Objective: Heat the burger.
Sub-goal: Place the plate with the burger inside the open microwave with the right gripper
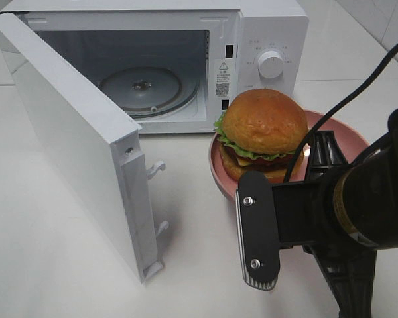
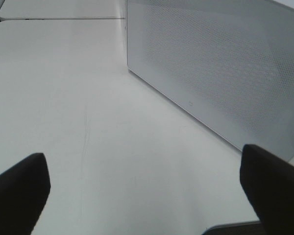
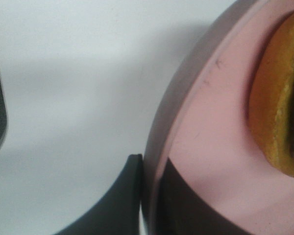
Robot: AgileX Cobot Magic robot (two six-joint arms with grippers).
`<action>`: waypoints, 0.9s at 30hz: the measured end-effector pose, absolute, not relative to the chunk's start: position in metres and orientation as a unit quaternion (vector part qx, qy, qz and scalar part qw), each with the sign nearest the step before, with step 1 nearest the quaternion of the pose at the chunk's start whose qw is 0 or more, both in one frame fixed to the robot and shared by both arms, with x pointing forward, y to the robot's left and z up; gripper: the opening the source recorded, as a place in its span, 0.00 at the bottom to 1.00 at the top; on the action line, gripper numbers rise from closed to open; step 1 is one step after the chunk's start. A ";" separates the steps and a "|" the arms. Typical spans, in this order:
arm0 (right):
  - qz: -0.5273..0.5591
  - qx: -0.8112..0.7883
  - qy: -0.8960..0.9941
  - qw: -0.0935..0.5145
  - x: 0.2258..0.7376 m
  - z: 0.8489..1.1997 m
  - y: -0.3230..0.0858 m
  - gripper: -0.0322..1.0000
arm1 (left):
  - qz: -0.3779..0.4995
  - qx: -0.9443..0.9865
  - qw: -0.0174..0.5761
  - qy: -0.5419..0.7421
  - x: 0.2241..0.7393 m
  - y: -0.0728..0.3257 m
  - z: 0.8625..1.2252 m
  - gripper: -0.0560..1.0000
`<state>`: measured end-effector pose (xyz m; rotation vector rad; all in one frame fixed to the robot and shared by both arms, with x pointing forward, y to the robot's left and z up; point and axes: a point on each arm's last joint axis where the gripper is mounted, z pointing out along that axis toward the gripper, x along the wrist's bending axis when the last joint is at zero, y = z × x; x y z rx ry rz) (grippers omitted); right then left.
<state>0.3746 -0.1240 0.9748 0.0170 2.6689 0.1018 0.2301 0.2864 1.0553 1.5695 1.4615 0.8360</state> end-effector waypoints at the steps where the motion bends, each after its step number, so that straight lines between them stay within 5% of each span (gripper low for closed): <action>1: 0.037 0.006 0.972 0.233 0.375 0.975 -0.124 0.08 | 0.332 0.623 0.408 0.580 0.230 0.286 1.055 0.97; 27: 0.061 -0.163 0.953 0.249 0.420 0.976 -0.147 0.08 | 0.332 0.623 0.408 0.580 0.230 0.286 1.055 0.97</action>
